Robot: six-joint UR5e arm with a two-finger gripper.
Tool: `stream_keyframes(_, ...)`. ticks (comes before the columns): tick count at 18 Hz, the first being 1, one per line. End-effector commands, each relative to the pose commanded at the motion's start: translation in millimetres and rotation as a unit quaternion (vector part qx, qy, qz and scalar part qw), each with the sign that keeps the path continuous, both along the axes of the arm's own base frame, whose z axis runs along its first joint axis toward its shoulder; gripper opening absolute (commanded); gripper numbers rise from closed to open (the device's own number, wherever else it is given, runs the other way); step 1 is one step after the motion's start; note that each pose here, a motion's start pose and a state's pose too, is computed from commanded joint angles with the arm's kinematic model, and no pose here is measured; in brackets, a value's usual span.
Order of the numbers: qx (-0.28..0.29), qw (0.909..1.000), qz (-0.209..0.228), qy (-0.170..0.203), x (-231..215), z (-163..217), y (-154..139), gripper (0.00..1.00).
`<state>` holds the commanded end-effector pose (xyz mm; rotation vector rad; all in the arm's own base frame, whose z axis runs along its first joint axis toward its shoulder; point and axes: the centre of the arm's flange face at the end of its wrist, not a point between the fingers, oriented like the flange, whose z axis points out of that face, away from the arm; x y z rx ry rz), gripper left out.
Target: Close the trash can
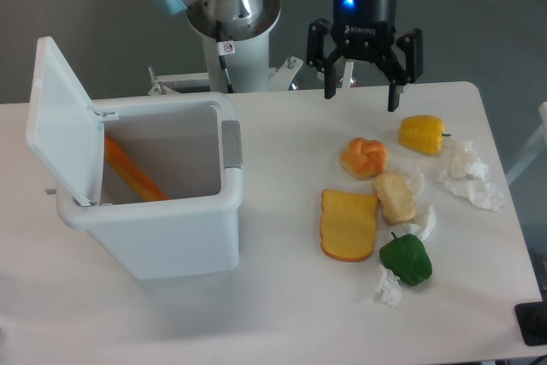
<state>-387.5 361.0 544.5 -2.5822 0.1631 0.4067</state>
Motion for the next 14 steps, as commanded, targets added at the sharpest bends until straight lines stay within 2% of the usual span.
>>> stream_keyframes(5,0.033,0.9983,0.044,-0.018,-1,23,7,1.00)
stream_keyframes(9,0.056,0.9929,0.094,-0.047,-2,32,12,1.00)
stream_keyframes(14,0.066,0.9890,0.119,-0.058,4,38,10,1.00)
